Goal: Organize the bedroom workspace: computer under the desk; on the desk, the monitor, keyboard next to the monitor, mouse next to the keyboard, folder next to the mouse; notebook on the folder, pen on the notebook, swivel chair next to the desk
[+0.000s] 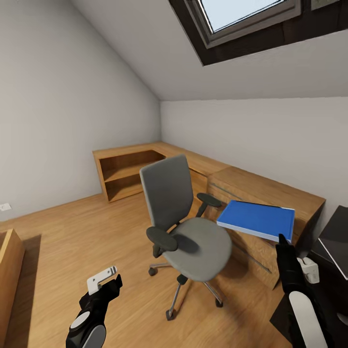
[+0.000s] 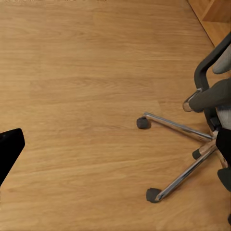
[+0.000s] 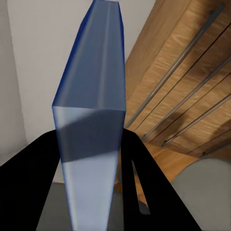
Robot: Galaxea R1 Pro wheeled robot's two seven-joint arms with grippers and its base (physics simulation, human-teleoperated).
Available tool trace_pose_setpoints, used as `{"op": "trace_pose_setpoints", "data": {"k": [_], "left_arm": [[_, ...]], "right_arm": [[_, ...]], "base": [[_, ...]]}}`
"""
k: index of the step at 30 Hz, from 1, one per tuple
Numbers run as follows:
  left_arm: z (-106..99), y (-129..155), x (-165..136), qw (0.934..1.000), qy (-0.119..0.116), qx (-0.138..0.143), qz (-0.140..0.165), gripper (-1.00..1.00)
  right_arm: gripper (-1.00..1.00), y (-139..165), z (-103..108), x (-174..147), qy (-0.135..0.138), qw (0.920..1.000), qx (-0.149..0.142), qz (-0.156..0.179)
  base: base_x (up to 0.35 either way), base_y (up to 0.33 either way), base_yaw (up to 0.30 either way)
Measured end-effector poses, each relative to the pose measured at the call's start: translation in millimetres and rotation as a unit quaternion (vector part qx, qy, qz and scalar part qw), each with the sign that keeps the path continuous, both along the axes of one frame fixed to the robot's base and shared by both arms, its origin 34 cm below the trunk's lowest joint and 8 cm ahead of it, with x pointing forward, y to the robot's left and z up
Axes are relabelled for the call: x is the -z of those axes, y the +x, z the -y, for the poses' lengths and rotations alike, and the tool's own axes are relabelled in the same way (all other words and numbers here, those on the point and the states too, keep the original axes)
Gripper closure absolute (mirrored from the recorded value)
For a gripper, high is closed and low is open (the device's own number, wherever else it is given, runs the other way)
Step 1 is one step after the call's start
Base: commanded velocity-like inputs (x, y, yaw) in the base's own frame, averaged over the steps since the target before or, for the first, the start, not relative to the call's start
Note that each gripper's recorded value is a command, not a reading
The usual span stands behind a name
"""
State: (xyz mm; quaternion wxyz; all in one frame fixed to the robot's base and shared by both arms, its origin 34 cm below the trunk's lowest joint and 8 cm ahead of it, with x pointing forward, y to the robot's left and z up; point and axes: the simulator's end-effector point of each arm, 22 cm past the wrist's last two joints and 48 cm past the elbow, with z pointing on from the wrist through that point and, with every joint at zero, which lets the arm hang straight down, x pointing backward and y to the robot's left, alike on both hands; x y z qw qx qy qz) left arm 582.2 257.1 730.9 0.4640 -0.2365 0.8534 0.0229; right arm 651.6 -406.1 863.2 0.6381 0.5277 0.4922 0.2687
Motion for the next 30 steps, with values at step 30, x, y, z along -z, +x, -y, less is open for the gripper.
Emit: {"op": "trace_pose_setpoints", "data": {"k": [30], "left_arm": [[2, -142, 143, 0.9792, 0.096, 0.031, -0.176, -1.00]], "right_arm": [[1.00, 3, 1, -52, 0.002, 1.0000, 0.004, 0.000]], "base": [[0.000, 0.000, 0.000]]}}
